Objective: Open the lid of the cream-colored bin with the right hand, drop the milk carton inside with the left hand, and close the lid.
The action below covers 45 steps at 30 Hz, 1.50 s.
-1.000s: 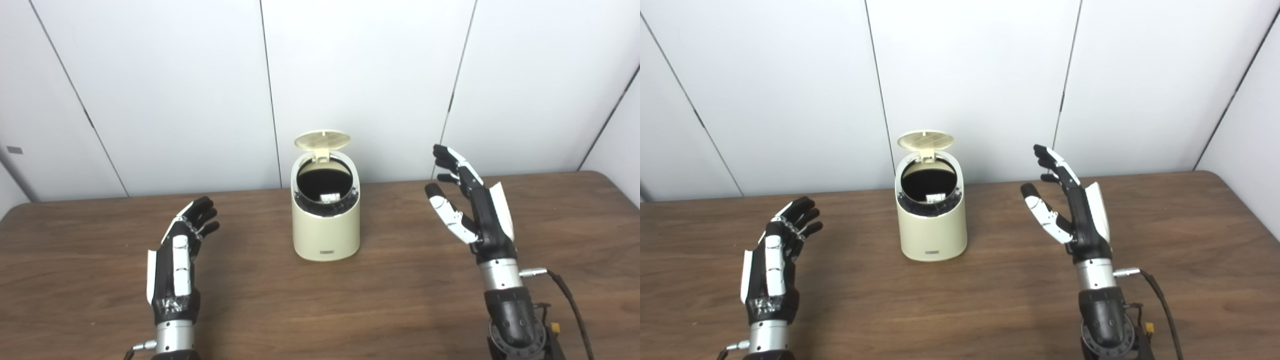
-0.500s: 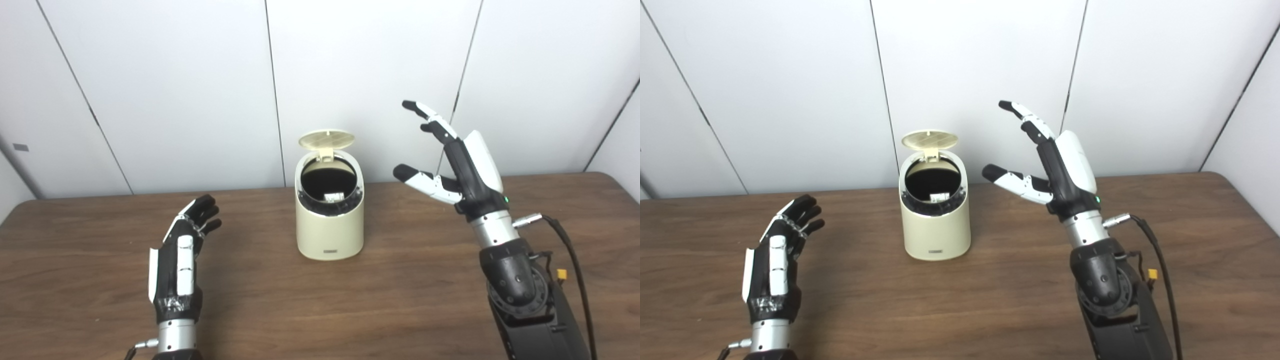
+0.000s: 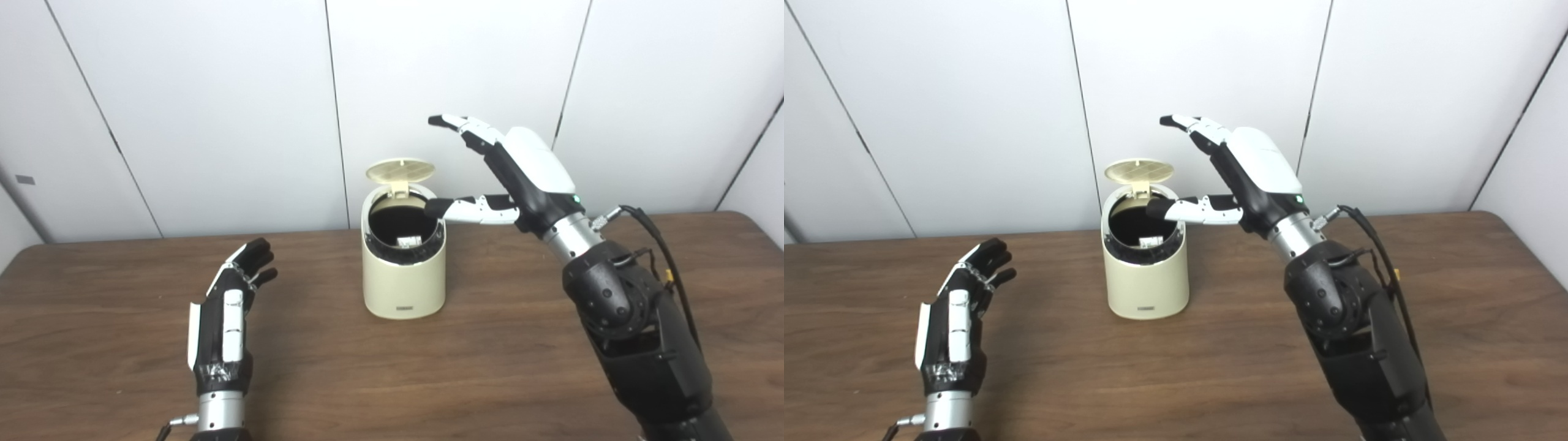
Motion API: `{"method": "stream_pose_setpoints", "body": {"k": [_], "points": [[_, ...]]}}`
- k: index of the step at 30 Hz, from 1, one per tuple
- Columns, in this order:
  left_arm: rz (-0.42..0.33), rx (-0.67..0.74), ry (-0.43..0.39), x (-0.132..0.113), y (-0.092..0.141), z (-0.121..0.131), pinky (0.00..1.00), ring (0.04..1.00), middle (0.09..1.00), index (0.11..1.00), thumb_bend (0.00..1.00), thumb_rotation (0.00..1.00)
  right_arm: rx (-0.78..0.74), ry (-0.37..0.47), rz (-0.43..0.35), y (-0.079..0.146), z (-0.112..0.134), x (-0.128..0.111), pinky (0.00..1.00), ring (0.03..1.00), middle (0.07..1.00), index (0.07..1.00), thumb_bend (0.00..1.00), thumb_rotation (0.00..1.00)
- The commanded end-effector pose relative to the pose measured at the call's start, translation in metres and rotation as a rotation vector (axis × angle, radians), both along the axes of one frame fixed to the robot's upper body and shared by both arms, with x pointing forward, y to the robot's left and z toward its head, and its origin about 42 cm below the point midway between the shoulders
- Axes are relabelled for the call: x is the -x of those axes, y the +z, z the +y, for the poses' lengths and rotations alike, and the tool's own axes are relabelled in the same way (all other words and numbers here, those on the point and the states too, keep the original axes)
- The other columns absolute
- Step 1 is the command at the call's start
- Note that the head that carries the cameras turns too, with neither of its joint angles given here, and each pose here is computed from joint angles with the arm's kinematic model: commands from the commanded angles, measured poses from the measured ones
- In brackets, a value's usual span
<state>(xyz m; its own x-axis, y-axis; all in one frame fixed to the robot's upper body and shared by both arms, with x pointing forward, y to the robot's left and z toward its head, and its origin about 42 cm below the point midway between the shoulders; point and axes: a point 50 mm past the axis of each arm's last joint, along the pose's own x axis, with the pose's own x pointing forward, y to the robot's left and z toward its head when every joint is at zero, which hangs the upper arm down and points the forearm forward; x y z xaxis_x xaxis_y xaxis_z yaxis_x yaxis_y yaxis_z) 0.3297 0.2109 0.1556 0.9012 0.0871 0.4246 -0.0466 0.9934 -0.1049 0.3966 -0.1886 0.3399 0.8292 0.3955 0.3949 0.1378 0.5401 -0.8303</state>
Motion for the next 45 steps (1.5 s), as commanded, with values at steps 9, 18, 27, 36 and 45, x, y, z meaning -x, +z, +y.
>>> {"method": "stream_pose_setpoints", "body": {"k": [9,18,27,36,45], "points": [[-0.067,-0.026,-0.022,-0.003,0.016,-0.003,0.81,0.844,0.833,0.822,0.63,0.89,0.126,0.04,-0.025,0.025,0.023,-0.018,0.88,0.938,0.85,0.835,0.83,0.81],[-0.075,-0.029,-0.019,0.001,0.021,-0.003,0.81,0.845,0.839,0.827,0.63,0.89,0.14,0.082,-0.014,0.023,0.037,-0.021,0.91,0.932,0.837,0.817,0.81,0.8],[-0.071,-0.024,-0.022,0.0,0.022,-0.004,0.8,0.848,0.838,0.828,0.63,0.89,0.142,0.099,0.012,0.005,0.035,-0.011,0.93,0.922,0.805,0.802,0.81,0.82],[-0.07,-0.022,-0.021,0.0,0.023,-0.005,0.8,0.844,0.835,0.824,0.61,0.89,0.161,0.099,0.048,-0.015,0.03,0.0,0.92,0.898,0.778,0.775,0.8,0.82],[-0.067,-0.023,-0.021,0.002,0.024,-0.007,0.78,0.83,0.832,0.82,0.62,0.89,0.158,0.107,0.105,-0.026,0.03,0.002,0.92,0.891,0.775,0.768,0.79,0.78]]}}
